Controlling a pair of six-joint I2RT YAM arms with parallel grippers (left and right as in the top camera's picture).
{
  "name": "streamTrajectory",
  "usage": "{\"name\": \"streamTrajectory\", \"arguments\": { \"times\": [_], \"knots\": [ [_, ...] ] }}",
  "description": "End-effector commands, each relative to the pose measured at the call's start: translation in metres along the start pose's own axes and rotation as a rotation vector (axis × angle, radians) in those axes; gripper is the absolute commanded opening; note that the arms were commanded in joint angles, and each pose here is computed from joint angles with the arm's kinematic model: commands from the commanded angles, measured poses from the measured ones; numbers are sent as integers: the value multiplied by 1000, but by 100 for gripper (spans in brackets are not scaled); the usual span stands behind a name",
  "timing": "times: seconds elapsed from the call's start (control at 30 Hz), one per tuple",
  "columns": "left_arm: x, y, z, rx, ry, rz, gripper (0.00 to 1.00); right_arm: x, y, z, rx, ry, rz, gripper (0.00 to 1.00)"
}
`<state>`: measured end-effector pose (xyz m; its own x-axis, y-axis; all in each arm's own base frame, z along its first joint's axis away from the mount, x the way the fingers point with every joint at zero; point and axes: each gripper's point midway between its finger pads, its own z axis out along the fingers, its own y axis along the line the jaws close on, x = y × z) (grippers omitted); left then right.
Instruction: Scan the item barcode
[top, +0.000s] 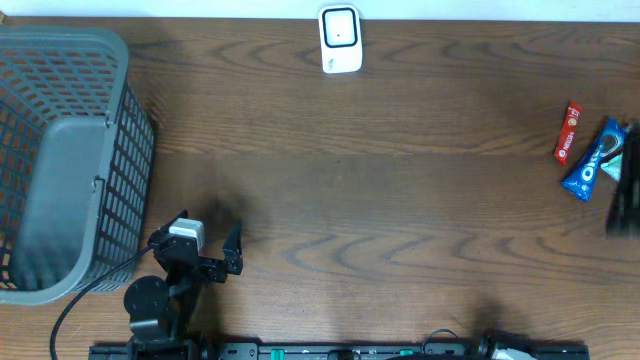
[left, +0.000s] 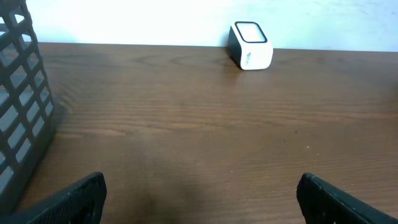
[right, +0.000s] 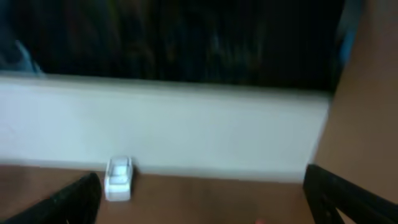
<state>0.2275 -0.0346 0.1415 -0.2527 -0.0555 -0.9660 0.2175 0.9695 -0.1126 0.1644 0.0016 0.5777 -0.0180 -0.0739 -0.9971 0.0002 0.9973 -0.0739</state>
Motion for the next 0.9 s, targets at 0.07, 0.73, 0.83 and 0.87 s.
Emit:
{"name": "streamTrajectory", "arguments": {
  "times": [0.07,0.73,0.83,0.87],
  "knots": [
    [11,1,3,3,24,5,98,2,21,-45,-69,-157,-93,99],
    [11,1,3,3,24,5,98,192,46,7,-143,-424,-179,99],
    [11,1,3,3,24,5,98,221,48,23,-154,-402,-159,99],
    [11,1,3,3,24,5,98,232,48,30,-156,-379,-151,99]
  ]
}}
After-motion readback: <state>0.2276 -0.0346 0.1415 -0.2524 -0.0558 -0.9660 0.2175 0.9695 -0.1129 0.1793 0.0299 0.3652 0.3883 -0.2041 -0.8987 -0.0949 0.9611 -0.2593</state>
